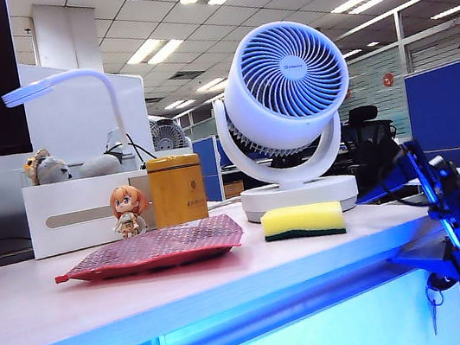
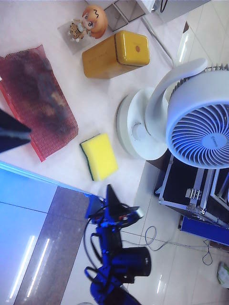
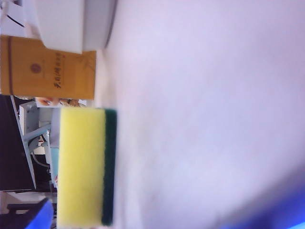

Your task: Open the drawer, place the cleaning sponge inside, then close the drawer.

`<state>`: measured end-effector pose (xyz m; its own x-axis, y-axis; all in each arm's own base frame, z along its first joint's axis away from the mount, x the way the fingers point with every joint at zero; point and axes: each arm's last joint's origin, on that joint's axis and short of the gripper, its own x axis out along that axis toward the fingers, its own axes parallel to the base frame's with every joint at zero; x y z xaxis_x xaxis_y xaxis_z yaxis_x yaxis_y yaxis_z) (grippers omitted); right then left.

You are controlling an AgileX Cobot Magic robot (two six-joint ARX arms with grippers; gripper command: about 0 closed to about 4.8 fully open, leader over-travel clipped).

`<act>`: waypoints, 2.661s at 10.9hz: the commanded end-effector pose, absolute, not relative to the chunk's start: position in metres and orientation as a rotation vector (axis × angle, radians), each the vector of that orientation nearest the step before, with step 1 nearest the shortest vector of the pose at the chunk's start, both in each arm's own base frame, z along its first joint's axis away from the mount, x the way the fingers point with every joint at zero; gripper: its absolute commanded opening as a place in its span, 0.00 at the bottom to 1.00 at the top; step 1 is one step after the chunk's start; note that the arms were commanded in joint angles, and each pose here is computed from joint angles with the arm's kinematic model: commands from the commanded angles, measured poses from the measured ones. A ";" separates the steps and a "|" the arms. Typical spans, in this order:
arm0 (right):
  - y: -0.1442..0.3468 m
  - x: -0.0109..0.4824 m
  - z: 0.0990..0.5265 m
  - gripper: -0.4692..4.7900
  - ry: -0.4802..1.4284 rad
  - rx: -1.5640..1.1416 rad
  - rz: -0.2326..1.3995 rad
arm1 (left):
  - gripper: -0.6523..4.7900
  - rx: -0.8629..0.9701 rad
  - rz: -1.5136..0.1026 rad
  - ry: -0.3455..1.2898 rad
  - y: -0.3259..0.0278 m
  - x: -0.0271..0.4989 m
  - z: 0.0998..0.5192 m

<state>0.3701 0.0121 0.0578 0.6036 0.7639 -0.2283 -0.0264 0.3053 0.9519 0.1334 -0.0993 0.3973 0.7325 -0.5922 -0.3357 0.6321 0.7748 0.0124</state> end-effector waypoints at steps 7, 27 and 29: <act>0.013 0.386 0.074 1.00 0.725 1.090 0.880 | 0.11 0.121 -0.669 0.304 -0.098 0.132 0.401; -0.184 0.255 0.064 1.00 0.262 1.382 0.153 | 0.11 0.134 -0.669 0.340 -0.098 0.131 0.397; -0.192 0.268 0.093 1.00 0.191 1.349 0.193 | 0.11 0.134 -0.668 0.339 -0.098 0.131 0.397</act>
